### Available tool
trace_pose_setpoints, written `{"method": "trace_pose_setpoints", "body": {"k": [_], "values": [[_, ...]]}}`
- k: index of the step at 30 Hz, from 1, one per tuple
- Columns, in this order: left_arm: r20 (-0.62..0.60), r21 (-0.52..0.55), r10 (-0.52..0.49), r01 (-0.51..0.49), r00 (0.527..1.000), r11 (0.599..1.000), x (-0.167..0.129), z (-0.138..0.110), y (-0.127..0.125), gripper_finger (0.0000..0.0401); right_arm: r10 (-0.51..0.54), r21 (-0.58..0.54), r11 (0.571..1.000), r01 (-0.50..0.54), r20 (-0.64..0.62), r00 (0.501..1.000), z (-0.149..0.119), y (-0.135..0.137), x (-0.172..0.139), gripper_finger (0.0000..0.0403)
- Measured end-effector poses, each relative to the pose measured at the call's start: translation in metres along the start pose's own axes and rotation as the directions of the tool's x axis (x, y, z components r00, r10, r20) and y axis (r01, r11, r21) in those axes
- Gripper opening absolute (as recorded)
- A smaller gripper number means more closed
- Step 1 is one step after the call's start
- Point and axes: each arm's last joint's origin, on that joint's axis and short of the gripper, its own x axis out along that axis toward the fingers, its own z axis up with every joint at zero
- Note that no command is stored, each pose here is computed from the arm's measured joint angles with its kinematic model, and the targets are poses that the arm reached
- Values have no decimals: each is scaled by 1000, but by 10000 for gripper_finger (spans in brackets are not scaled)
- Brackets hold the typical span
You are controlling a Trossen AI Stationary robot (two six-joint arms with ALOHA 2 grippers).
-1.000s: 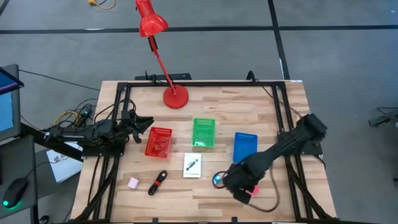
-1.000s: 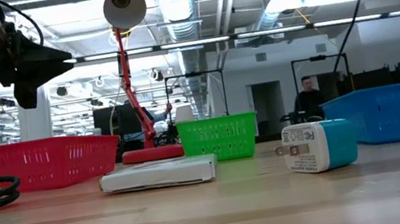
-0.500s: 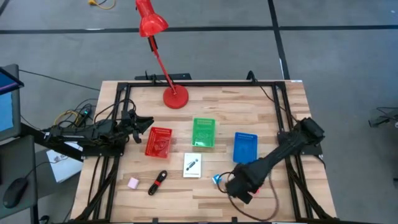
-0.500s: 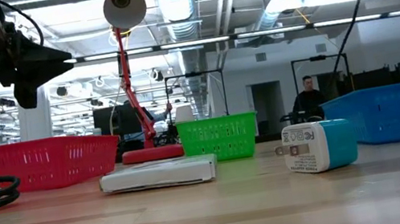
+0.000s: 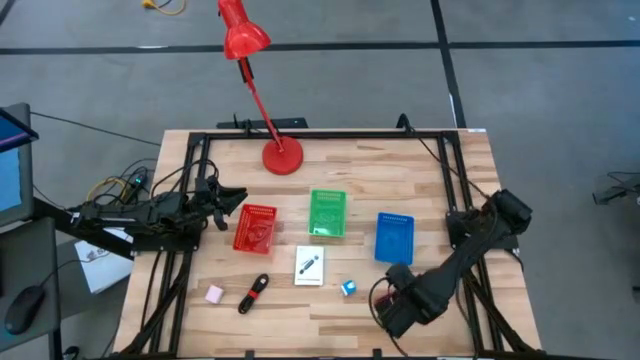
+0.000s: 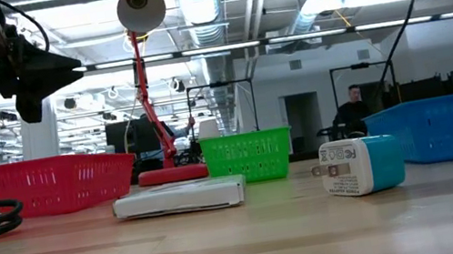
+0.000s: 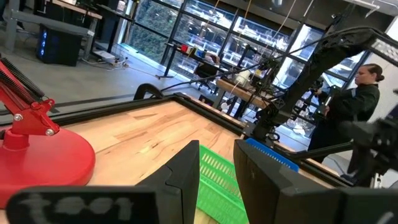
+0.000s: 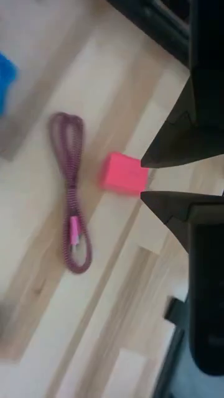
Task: Pick and place items into bin
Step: Put the pink charger adapter into the blue bin
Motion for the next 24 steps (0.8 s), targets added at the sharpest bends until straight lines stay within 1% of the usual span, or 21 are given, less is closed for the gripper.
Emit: {"method": "trace_pose_setpoints", "body": {"k": [2,5,9,12,15,19,22,24], "values": [[0,0,0,0,1000,1000,0,0,0,87,-9,19,1000,9,-3,1000,-7,6,10,66],[0,1,0,0,1000,1000,0,0,0,87,-14,21,1000,13,52,999,-16,9,20,66],[0,1,0,0,1000,1000,0,0,0,87,-35,138,990,29,43,998,-24,7,24,66],[0,1,0,0,1000,1000,0,0,0,87,-28,185,983,18,50,998,-31,6,24,66],[0,1,0,0,1000,1000,0,0,0,87,-33,190,982,15,93,995,-33,3,24,66],[0,1,0,0,1000,1000,0,0,0,87,-44,197,980,23,104,994,-33,1,23,66],[0,1,1,-1,1000,1000,0,0,0,87,-43,240,971,21,88,995,-32,2,23,66],[-1,1,0,0,1000,1000,0,0,0,87,-71,279,959,50,65,995,-32,0,23,67]]}}
